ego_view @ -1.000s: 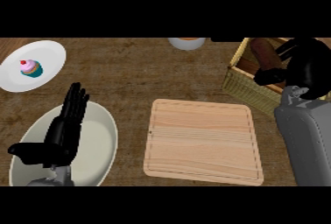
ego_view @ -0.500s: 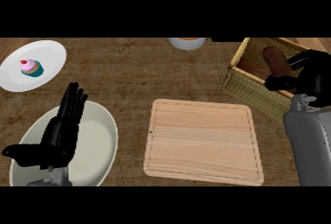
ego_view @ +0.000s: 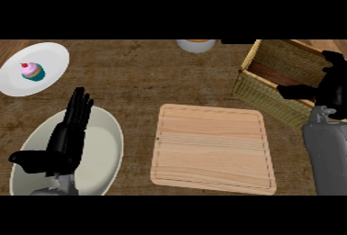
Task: Pick the sweet potato from the cutting board and place it in the basket
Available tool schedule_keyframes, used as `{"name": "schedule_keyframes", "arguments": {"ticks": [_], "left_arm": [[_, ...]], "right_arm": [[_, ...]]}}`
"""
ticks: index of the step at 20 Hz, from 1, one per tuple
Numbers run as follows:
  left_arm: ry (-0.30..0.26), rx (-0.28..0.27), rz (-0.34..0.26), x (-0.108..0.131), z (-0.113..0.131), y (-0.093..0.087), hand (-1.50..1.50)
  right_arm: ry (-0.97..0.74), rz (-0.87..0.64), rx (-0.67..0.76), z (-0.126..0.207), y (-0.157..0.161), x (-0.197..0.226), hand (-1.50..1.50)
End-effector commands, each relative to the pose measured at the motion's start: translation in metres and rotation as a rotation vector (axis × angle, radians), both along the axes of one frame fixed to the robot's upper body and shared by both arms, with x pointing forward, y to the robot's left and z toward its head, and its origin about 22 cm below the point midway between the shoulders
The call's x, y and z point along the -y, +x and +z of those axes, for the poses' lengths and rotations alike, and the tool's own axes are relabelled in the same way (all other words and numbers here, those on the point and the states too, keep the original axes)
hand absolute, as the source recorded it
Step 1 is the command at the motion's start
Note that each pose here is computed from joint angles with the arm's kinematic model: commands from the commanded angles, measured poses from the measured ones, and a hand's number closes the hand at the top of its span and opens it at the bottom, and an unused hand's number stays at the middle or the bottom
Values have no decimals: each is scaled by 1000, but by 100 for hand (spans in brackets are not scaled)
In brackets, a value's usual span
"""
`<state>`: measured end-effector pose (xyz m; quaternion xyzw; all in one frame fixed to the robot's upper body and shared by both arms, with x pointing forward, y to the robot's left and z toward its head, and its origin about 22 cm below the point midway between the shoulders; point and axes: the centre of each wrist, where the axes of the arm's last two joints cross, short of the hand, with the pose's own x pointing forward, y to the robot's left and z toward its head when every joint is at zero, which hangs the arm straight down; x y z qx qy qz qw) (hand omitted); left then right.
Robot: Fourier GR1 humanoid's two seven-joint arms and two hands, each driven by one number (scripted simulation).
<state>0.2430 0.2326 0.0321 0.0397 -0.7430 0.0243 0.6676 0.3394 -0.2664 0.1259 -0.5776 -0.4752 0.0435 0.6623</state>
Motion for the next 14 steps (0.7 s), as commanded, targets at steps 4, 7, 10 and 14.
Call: {"name": "schedule_keyframes", "arguments": {"ticks": [4, 7, 10, 14], "left_arm": [[3, 12, -4, -2, -1, -8, 0], [4, -13, -1, -5, 12, 1, 0], [18, 6, 2, -2, 4, 2, 0], [0, 4, -1, -15, 12, -10, 0]], "right_arm": [[-43, 13, 184, 11, -1, -2, -150], [-77, -37, 262, 44, -2, 4, -150], [-118, -85, 290, 41, -23, 15, -150], [-133, -172, 275, 85, -30, 20, -150]]}}
